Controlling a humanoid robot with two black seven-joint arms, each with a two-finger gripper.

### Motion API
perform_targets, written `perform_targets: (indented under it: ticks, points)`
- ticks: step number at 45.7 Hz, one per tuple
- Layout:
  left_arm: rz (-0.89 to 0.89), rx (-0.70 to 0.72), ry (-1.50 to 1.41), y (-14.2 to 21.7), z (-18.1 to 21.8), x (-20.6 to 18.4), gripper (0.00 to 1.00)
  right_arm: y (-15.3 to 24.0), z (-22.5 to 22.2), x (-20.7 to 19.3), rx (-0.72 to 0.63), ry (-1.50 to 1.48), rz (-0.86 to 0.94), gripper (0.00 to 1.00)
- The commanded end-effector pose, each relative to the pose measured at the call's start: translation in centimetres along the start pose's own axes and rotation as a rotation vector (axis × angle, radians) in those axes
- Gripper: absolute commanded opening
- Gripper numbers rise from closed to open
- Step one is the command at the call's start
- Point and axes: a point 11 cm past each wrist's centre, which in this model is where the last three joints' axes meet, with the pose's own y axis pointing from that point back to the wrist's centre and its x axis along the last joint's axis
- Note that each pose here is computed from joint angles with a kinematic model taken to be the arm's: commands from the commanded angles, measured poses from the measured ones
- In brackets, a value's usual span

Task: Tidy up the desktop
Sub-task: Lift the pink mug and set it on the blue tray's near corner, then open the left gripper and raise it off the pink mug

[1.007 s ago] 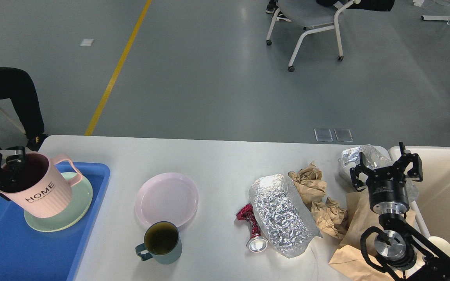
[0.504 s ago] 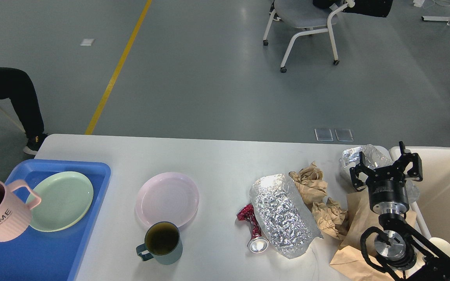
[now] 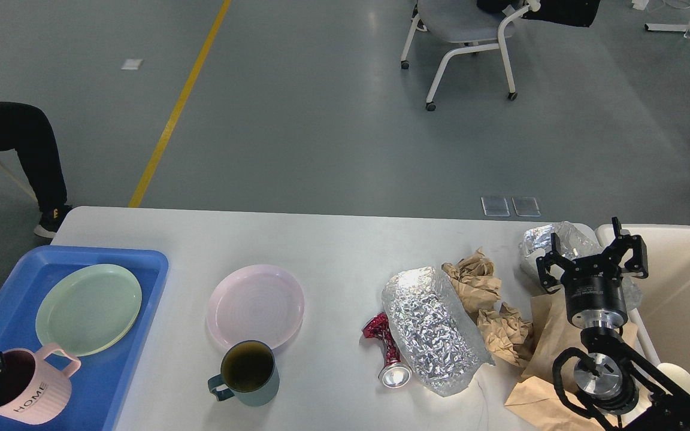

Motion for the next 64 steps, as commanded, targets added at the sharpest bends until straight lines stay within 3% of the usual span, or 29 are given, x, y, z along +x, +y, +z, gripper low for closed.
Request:
perform_targets:
  ticks: [1,26,30,36,40,46,55,64]
  points:
    - [-0.027,-0.014,0.006,-1.2,0.2,-0.9,0.0,0.0,0.0,0.0,0.0,0.001,0.001,1.0]
    - [0.002,0.025,-0.014,-2.9,0.3,-1.2,0.01,0.0,0.0,0.0,0.0,0.001,0.001,1.0]
    - [0.005,0.018,-0.009,-2.8,0.4,-1.1,0.13,0.0,0.0,0.0,0.0,0.001,0.001,1.0]
    - [0.025,0.015,0.003,-2.7,0.4,-0.5,0.61,0.0,0.0,0.0,0.0,0.0,0.0,1.0]
    - [0.024,0.014,0.001,-2.7,0.5,-0.5,0.78,0.0,0.0,0.0,0.0,0.0,0.0,1.0]
    - [0.021,0.019,-0.001,-2.6,0.5,-0.5,0.87,0.0,0.0,0.0,0.0,0.001,0.001,1.0]
    - [0.0,0.021,-0.005,-2.1,0.6,-0.5,0.92,0.0,0.0,0.0,0.0,0.001,0.001,1.0]
    - [-0.045,0.055,-0.086,2.9,2.5,1.3,0.92,0.0,0.0,0.0,0.0,0.001,0.001,1.0]
